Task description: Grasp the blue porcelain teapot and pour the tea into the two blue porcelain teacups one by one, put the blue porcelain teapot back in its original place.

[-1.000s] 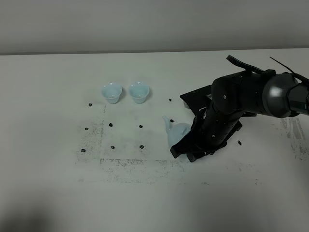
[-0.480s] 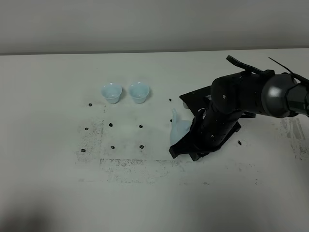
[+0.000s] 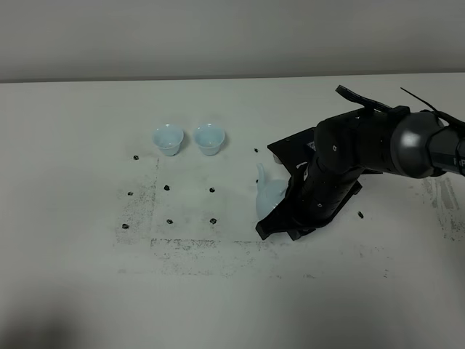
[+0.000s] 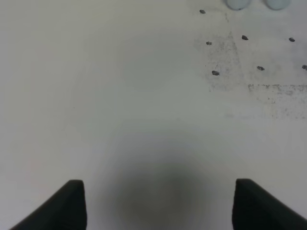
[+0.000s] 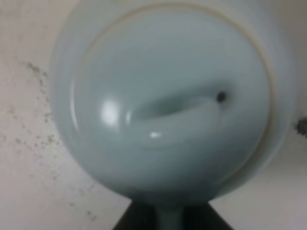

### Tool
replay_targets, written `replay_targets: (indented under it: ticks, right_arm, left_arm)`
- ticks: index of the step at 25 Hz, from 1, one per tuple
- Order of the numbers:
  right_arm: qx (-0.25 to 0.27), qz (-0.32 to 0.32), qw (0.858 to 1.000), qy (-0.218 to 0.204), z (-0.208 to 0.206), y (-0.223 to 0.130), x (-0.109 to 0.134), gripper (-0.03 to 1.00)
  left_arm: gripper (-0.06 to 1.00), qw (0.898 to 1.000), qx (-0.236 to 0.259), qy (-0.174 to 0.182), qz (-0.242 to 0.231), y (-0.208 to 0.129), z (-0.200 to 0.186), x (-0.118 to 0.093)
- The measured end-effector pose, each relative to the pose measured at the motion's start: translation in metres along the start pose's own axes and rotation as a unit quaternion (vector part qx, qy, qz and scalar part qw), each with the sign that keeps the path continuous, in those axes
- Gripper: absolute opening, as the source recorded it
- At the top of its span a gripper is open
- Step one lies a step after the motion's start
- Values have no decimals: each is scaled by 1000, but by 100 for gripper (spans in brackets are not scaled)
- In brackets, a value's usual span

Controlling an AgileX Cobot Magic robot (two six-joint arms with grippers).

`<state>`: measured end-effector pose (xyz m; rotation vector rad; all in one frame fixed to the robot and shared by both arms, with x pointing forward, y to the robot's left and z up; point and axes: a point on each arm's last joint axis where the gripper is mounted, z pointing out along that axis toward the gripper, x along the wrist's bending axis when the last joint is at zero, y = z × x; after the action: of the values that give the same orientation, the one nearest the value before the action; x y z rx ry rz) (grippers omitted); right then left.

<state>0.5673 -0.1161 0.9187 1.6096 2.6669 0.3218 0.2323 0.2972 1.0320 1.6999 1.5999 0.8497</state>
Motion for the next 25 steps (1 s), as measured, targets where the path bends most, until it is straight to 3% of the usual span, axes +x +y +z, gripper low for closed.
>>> replay_targets:
  ticks: [19, 25]
  right_arm:
    - [-52, -8, 999, -12, -10, 8, 1, 4]
    - [-68, -48, 996, -18, -23, 9, 1, 4]
  left_arm:
    - [61, 1000, 0, 0, 0, 0, 0, 0]
    - [61, 1000, 0, 0, 0, 0, 0, 0]
